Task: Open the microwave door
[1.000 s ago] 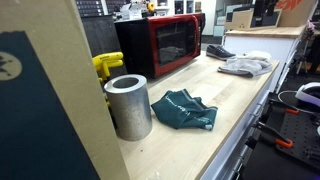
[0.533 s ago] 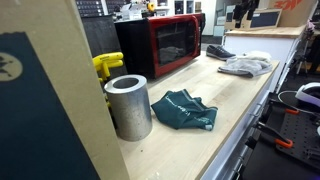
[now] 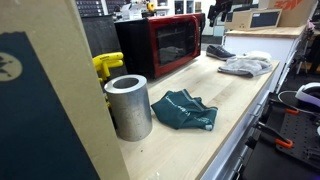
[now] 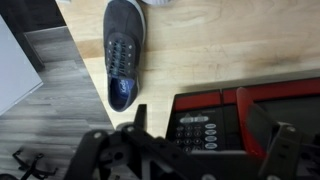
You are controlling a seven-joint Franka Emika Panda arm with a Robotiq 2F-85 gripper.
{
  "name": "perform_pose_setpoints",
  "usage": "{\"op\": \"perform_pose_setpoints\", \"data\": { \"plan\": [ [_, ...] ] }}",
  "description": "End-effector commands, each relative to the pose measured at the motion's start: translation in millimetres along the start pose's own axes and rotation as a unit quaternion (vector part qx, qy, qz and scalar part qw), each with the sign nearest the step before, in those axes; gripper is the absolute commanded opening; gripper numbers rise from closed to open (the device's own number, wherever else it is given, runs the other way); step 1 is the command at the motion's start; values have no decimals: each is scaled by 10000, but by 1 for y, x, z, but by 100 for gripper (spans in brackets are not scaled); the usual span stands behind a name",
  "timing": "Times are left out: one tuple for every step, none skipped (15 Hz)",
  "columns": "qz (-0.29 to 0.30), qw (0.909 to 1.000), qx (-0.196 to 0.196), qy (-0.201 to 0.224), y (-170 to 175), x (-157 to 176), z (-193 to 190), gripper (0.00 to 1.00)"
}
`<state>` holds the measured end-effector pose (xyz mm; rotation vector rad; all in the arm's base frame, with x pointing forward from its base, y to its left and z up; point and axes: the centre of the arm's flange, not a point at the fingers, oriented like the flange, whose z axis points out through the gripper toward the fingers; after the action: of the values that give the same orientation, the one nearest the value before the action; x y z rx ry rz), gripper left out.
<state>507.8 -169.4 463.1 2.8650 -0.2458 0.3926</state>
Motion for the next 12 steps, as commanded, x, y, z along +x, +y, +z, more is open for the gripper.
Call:
{"op": "perform_pose_setpoints", "data": {
  "plan": [
    [-261, 9993, 241, 85, -14, 45, 11, 100],
    [-361, 9988, 321, 27, -17, 49, 11, 100],
    [-195, 9996, 196, 23, -17, 27, 12, 100],
    [-236, 9995, 212, 14, -20, 30, 15, 100],
    [-241, 9995, 211, -11, -20, 30, 18, 100],
    [-236, 9995, 210, -17, -20, 29, 18, 100],
    [-223, 9995, 206, -14, -18, 29, 18, 100],
    [-216, 9996, 204, -12, -17, 29, 17, 100],
    [-216, 9996, 204, -12, -17, 29, 17, 100],
    [-176, 9997, 183, -41, -13, 28, 20, 100],
    [-115, 9998, 175, -35, -9, 28, 24, 100],
    [-74, 9998, 189, -54, -8, 28, 28, 100]
  ]
}}
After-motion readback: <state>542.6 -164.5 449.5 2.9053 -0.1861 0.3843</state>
